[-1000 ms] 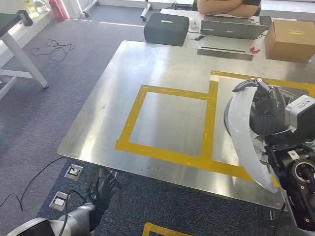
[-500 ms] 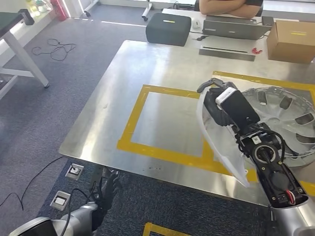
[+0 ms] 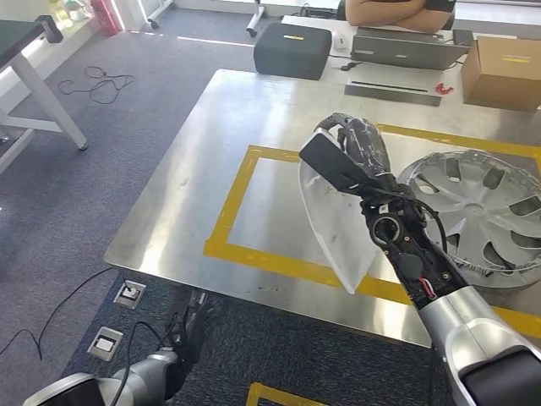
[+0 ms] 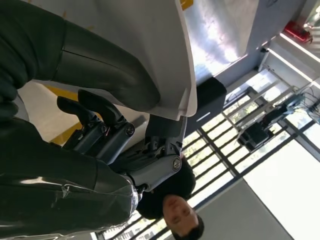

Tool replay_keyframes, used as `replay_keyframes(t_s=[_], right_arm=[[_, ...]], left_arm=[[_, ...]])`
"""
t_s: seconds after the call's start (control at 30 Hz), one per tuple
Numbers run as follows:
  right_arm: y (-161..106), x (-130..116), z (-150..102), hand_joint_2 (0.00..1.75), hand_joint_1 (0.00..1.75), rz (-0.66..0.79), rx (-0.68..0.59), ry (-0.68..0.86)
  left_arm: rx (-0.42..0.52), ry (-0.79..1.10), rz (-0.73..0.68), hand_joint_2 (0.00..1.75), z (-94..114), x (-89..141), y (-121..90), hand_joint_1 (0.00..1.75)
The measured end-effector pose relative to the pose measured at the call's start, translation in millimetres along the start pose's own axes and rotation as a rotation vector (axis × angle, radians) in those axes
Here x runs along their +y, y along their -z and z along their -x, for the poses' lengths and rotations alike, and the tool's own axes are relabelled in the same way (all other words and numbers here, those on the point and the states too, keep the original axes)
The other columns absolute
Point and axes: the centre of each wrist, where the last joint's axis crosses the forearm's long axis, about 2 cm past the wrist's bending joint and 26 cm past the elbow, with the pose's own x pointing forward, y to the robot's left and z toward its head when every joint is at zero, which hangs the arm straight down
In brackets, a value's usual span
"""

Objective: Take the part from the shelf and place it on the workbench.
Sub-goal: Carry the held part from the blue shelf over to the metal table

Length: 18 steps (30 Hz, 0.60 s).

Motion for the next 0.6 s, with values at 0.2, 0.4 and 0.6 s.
replay_keyframes(t_s=[0.2, 0.4, 0.6], right_arm=[[9.7, 10.6, -9.7, 1.75, 1.75, 0.027, 0.013, -0.128], [10.4, 16.8, -10.3, 1.75, 1.75, 0.023, 0.042, -0.155], [13.2, 14.7, -8.7, 1.75, 1.75, 0.043, 0.247, -0.154]], left_arm=[[0.010, 0.021, 0.029, 0.00, 1.7, -10.9, 0.9, 0.00], [0.012, 0.025, 0.036, 0.00, 2.3, -14.7, 1.2, 0.00], [0.014, 0.033, 0.033, 0.00, 2.8, -16.2, 1.2, 0.00]])
